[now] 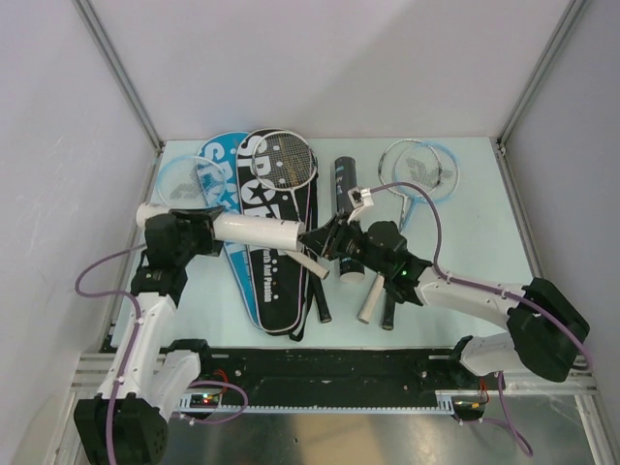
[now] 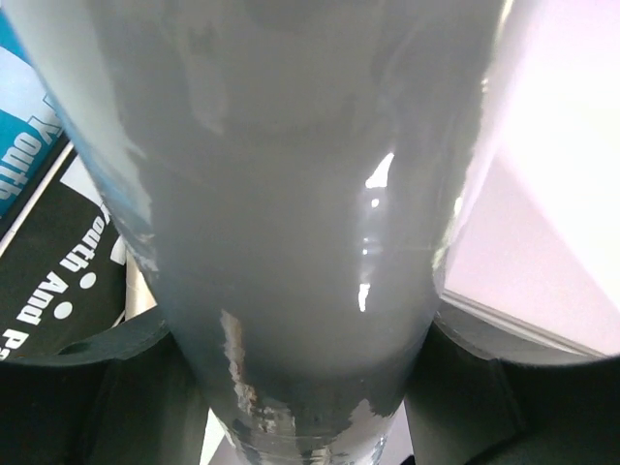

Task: Pack up the badminton gear
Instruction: Place the shuttle tube at the center of the board.

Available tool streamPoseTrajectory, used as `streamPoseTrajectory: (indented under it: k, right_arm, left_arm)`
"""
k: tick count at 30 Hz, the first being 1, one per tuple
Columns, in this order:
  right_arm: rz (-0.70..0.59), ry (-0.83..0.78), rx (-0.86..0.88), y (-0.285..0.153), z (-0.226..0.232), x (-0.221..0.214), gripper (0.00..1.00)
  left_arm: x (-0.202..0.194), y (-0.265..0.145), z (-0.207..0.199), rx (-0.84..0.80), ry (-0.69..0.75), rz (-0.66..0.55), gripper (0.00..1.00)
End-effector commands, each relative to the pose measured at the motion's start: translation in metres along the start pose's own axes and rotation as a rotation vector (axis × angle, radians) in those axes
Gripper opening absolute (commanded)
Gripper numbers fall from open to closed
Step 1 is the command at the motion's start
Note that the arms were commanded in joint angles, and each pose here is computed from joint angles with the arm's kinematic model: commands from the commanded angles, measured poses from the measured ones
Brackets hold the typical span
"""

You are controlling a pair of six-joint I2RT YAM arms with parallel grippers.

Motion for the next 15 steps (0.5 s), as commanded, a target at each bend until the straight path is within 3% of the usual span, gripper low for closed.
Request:
streamPoseTrajectory:
  k: [1, 9, 15]
  right_arm:
    - [0.138, 0.025, -0.005, -0.011, 0.006, -0.013, 0.31]
    - [0.236, -0.076, -0.108, -0.089, 0.000, 0.008, 0.59]
    - [0.179, -0.083, -0.067, -0.134, 0.013, 0.037, 0.76]
  left_arm:
    - [-0.070, -0.035, -0.032, -0.102, 0.133, 0.377, 0.24]
    - [-0.068, -0.015, -0.018, -0.050, 0.250, 0.390, 0.25]
    - [-0.069, -0.007, -0.009, -0.031, 0.343, 0.429, 0.25]
Point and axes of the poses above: each gripper's point midway between its finger pads, its own y axis out along the fingers, its own z axis along the line the jaws close on, x = y × z, the point moved 4 cm from there along -y, back along the fingers, and after that the axes turned 10 degrees about -y, right-handed, at the moved point
